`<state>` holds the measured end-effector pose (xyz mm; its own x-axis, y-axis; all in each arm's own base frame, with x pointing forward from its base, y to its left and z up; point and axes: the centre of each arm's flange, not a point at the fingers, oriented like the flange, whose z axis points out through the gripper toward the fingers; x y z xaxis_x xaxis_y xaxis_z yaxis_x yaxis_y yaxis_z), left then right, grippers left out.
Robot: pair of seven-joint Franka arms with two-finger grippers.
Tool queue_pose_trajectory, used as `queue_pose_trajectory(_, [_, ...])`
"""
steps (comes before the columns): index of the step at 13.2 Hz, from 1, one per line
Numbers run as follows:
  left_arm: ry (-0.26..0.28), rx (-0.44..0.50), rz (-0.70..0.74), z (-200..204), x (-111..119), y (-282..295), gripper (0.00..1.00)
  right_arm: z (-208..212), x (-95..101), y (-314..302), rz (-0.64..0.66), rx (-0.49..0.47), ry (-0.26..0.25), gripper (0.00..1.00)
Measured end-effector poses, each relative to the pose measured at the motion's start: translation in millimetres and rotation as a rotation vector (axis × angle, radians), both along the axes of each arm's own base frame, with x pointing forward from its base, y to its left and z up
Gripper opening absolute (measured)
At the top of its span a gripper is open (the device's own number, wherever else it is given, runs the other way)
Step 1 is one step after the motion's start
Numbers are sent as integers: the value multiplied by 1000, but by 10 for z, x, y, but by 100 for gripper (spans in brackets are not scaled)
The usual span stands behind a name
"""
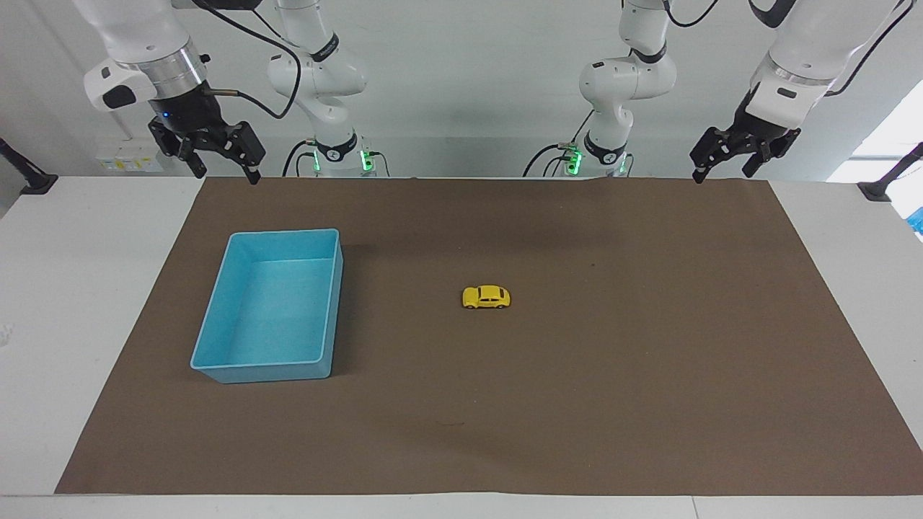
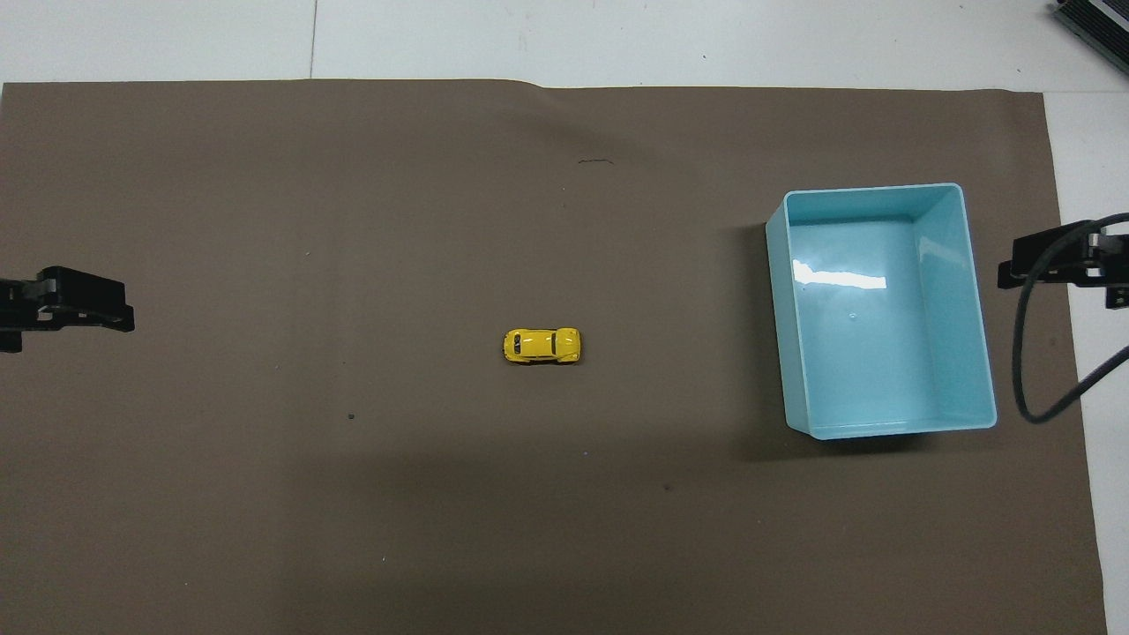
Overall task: Wind up and store yellow beetle car
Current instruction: 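Move the left gripper over to the yellow toy car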
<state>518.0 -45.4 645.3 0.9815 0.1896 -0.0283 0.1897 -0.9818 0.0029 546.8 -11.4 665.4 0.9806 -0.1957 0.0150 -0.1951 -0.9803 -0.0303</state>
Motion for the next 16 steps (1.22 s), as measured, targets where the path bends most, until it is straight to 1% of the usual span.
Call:
queue_pose_trajectory(3, [12,-23,246,-99,25,-73,100,0,0,0,0,0,0,100])
queue_pose_trajectory(5, [20,-27,375,-183,42,-137,100,0,0,0,0,0,0,100])
queue_pose_trajectory(8, [30,-20,486,-306,41,-297,100,0,0,0,0,0,0,100])
queue_pose_trajectory(10, [27,-18,572,-390,47,-419,100,0,0,0,0,0,0,100])
queue_pose_trajectory(16, [26,-13,742,-614,33,-727,100,0,0,0,0,0,0,100])
